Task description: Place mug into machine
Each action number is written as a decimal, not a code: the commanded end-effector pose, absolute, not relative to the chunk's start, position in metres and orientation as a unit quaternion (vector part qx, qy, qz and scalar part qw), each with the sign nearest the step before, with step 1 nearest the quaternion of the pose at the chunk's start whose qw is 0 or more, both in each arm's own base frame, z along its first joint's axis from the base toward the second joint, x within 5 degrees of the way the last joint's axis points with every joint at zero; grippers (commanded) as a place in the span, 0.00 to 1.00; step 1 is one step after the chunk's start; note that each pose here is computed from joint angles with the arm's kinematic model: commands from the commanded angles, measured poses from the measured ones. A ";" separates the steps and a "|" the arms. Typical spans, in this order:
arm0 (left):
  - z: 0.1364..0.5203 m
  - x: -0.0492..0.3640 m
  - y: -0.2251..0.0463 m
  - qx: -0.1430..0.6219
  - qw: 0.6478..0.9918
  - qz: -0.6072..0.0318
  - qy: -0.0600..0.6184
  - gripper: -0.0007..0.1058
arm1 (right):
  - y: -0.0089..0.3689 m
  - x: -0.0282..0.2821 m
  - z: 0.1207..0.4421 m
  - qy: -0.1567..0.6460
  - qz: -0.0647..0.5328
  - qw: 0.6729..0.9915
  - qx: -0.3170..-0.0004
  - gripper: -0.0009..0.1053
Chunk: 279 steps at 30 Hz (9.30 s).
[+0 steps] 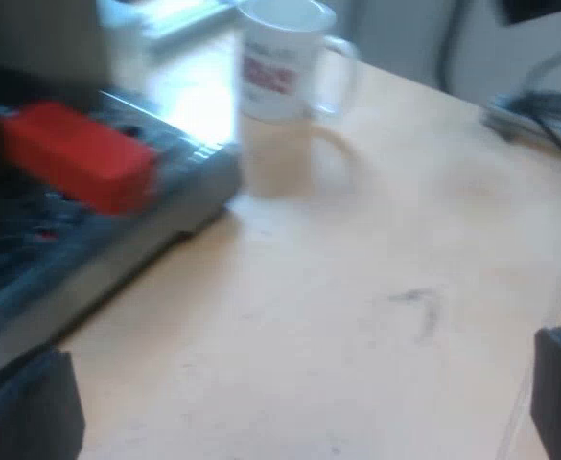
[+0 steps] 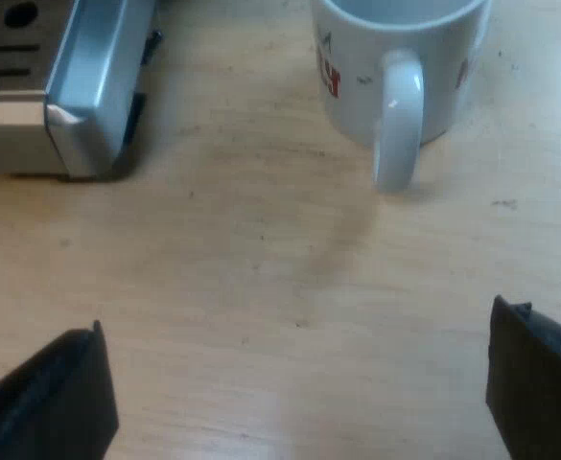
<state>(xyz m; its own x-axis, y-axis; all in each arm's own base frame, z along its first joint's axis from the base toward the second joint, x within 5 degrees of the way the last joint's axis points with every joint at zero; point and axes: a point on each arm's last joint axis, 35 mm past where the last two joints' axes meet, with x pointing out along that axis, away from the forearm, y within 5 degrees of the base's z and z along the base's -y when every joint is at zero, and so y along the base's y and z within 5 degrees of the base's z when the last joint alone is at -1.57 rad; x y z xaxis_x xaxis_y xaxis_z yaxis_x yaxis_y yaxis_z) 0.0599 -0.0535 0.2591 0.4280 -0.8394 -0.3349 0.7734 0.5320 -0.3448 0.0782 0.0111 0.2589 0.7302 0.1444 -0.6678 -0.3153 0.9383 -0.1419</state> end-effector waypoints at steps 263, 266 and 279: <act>0.201 0.125 -0.079 -0.023 0.933 -0.328 0.147 0.93 | 0.245 0.202 0.162 0.152 0.242 0.939 -0.193 0.52; 0.201 0.125 -0.079 -0.023 0.933 -0.328 0.147 0.93 | 0.238 0.197 0.154 0.161 0.241 0.939 -0.186 0.52; 0.201 0.125 -0.079 -0.023 0.933 -0.328 0.147 0.93 | 0.240 0.198 0.145 0.105 0.245 0.949 -0.170 0.52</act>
<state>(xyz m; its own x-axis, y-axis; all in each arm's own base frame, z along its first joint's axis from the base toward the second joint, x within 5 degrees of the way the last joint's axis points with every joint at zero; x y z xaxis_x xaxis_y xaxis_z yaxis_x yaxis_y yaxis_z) 0.1245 -0.0781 0.1990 0.7390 -0.6144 -0.2763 0.6033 0.7861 -0.1344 0.1978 0.2395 0.1444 0.8519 0.4305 -0.2981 -0.5068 0.8212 -0.2623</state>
